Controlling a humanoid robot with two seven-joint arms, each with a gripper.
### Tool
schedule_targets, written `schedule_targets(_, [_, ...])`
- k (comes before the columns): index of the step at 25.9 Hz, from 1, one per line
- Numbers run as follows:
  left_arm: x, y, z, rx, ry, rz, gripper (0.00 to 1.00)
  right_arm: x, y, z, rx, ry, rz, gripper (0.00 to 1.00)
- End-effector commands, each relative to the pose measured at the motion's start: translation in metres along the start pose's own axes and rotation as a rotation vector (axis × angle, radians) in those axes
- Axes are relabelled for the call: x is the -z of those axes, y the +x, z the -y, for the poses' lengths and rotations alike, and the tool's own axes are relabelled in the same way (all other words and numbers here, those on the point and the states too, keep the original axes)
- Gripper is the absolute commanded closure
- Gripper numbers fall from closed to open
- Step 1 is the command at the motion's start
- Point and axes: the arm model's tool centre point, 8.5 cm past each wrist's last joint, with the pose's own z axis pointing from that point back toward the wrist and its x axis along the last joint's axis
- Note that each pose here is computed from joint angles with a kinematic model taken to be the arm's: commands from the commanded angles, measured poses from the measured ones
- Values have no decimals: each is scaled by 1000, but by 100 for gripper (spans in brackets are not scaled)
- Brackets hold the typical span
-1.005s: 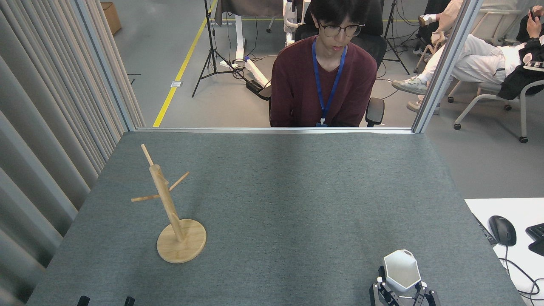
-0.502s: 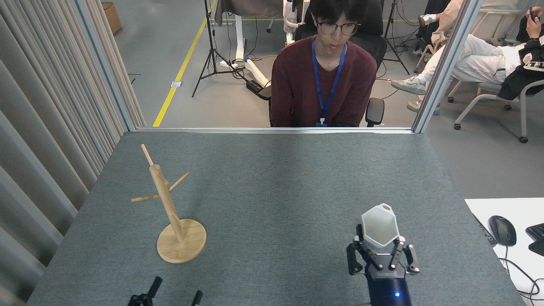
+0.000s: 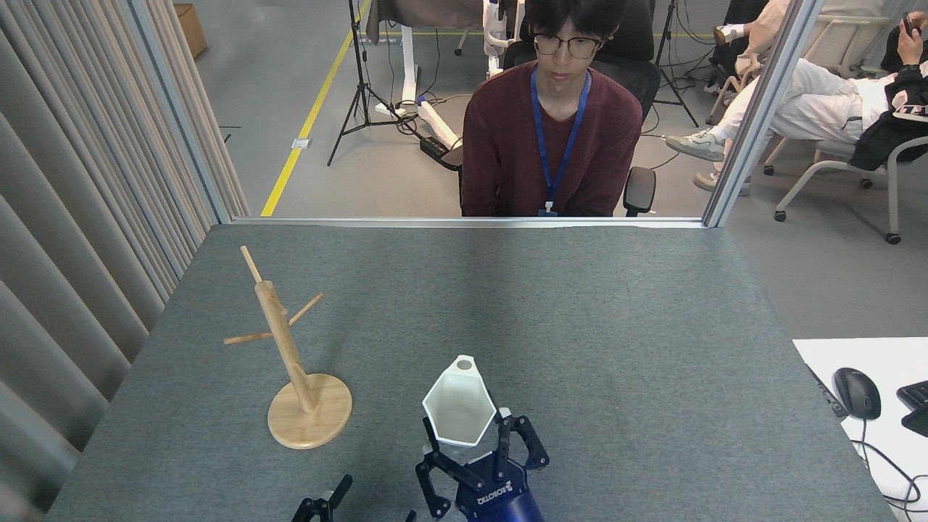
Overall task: Hang cup on storage rack
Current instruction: 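Carry the white cup toward the left gripper in front of the robot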
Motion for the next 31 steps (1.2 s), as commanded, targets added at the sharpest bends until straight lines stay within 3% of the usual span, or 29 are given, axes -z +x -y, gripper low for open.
schedule_targets(1, [10, 6, -3, 21, 4, 16, 0, -13, 28, -3, 0, 19, 60, 39])
schedule_targets(6, [22, 12, -7, 28, 16, 34, 0, -34, 50, -10, 4, 54, 96, 39])
schedule_targets(25, [24, 14, -9, 26, 22, 39, 0, -44, 85, -2, 0, 24, 169, 38])
schedule_targets(26, [24, 14, -10, 28, 27, 39, 6, -44, 85, -2, -1, 24, 168, 38])
schedule_targets(27, [24, 13, -10, 31, 28, 40, 21, -44, 85, -2, -1, 24, 168, 38])
schedule_targets(31, [25, 13, -12, 48, 32, 49, 57, -44, 84, -3, -5, 23, 163, 37])
